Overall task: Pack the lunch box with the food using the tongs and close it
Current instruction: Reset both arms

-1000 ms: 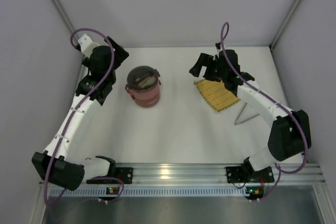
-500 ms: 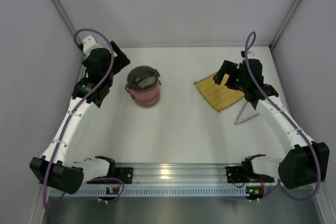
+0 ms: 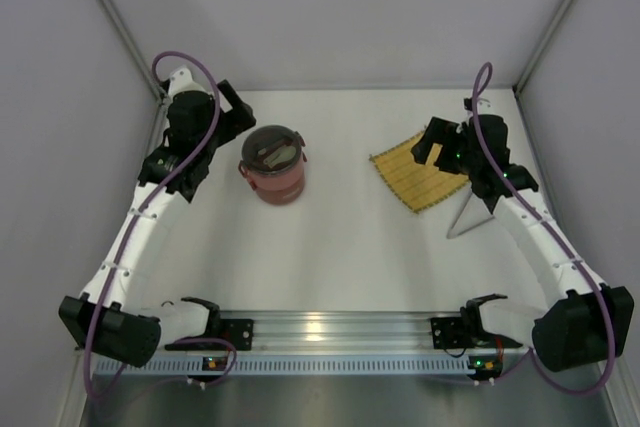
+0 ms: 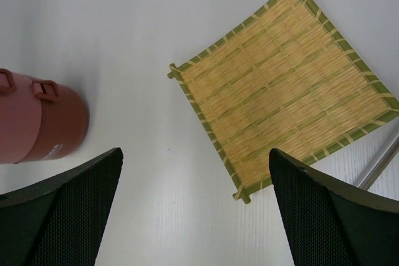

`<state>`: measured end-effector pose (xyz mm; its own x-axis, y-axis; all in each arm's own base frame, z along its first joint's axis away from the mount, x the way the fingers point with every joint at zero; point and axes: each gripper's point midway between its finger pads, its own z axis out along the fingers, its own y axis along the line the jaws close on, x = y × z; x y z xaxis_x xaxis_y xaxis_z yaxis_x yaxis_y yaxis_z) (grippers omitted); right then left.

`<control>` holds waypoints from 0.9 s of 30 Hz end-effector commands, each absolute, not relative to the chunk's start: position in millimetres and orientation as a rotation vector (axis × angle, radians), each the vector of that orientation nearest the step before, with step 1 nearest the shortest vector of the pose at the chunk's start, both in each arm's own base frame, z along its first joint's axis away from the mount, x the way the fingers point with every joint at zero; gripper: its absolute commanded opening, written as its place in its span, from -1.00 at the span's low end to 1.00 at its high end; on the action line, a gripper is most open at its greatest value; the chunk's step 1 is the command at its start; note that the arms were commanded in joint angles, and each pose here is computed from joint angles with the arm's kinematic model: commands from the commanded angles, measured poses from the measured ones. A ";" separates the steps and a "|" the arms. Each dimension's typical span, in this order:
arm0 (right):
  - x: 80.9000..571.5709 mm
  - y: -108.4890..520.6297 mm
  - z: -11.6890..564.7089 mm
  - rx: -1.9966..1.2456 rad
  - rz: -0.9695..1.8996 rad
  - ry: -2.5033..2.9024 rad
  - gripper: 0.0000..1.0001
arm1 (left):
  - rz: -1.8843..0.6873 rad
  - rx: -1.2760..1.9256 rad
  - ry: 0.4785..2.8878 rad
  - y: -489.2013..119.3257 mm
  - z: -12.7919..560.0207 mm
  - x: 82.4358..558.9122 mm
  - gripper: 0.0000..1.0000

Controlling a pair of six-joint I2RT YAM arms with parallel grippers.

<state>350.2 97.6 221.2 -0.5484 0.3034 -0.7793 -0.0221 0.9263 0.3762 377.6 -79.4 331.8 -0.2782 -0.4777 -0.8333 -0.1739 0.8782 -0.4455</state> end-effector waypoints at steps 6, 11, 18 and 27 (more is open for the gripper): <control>349.4 90.0 272.1 0.162 0.434 2.002 0.99 | -0.383 -0.377 1.881 -96.7 330.8 384.8 0.97; 352.1 92.5 294.6 0.151 0.454 1.956 0.99 | -0.418 -0.351 1.890 -104.5 330.5 386.3 0.97; 356.7 92.9 319.6 0.142 0.457 1.914 0.99 | -0.436 -0.326 1.899 -109.5 330.2 388.2 0.97; 357.6 93.8 322.6 0.136 0.461 1.905 0.99 | -0.441 -0.317 1.913 -111.5 325.3 388.8 0.97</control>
<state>359.4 98.6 304.9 -0.4122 0.3107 -0.8565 -0.1106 0.9160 0.3855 383.1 -109.5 309.4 -0.4092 -0.4212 -0.8094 -0.0524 0.8965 -0.4400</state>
